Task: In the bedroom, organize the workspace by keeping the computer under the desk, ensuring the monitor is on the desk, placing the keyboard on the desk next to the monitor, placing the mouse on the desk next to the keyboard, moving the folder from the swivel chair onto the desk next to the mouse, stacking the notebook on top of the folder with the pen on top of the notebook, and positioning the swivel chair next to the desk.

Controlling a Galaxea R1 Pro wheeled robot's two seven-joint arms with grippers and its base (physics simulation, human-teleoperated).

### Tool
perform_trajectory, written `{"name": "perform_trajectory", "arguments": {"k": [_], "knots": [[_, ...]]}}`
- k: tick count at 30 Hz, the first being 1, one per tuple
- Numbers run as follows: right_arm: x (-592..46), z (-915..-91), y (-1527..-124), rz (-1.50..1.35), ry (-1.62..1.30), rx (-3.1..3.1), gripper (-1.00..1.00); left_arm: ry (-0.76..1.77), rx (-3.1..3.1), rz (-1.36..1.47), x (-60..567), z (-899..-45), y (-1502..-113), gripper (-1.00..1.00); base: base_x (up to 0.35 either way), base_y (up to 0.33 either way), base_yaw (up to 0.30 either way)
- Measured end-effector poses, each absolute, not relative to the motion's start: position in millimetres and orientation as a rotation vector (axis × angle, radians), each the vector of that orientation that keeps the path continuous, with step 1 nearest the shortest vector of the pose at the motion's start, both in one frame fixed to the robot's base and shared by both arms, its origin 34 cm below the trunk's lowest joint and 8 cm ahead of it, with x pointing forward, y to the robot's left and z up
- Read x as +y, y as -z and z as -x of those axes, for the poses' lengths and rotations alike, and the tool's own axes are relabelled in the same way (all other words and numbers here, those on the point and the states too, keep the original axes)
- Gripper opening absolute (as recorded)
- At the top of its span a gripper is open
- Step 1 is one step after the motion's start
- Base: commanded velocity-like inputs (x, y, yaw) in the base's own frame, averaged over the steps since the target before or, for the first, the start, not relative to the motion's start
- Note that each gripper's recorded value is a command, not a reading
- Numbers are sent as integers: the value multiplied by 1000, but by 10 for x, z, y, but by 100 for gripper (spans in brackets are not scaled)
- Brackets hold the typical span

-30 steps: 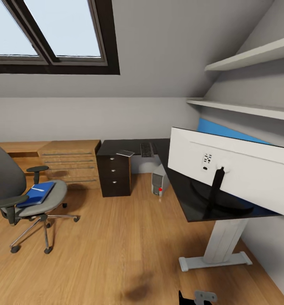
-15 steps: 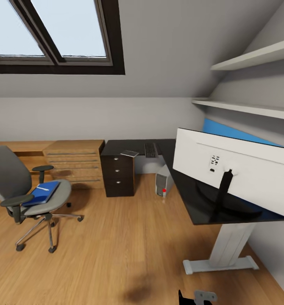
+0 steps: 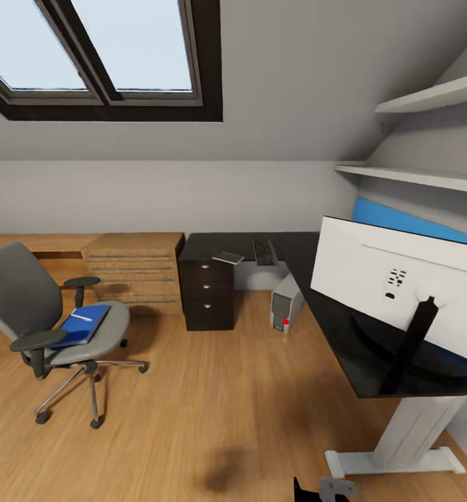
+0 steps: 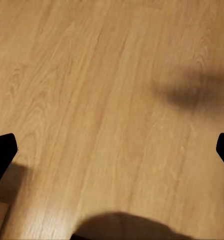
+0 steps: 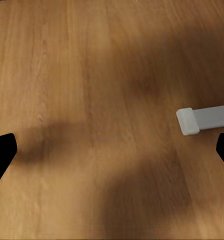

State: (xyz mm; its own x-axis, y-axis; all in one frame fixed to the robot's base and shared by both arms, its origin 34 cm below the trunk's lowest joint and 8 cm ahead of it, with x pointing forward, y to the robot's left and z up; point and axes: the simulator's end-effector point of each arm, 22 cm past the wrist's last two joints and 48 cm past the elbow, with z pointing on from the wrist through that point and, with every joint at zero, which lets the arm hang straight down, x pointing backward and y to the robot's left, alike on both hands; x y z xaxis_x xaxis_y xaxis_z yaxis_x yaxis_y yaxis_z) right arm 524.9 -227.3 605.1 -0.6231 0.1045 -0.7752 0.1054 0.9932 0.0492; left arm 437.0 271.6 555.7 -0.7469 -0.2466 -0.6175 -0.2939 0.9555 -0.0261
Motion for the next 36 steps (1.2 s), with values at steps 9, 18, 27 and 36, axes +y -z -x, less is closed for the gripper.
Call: {"name": "perform_trajectory", "arguments": {"k": [9, 18, 27, 36], "knots": [[-2277, -5249, -6052, -144, 2, 2247, 100, -95, 2448, 379, 2715, -4368, -5556, 100, 292, 130, 22], [-2278, -5243, -6044, -144, 3, 2249, 100, -94, 2450, 379, 2713, -4362, -5551, 100, 328, 11, 1], [-2267, -5235, -6039, -141, 1, 2251, 100, -94, 2451, 379, 2712, -4361, -5550, 100, 332, 1, 0], [-2260, -5232, -6037, -139, -1, 2252, 100, -96, 2449, 380, 2715, -4362, -5552, 100, 332, 81, 0]]}}
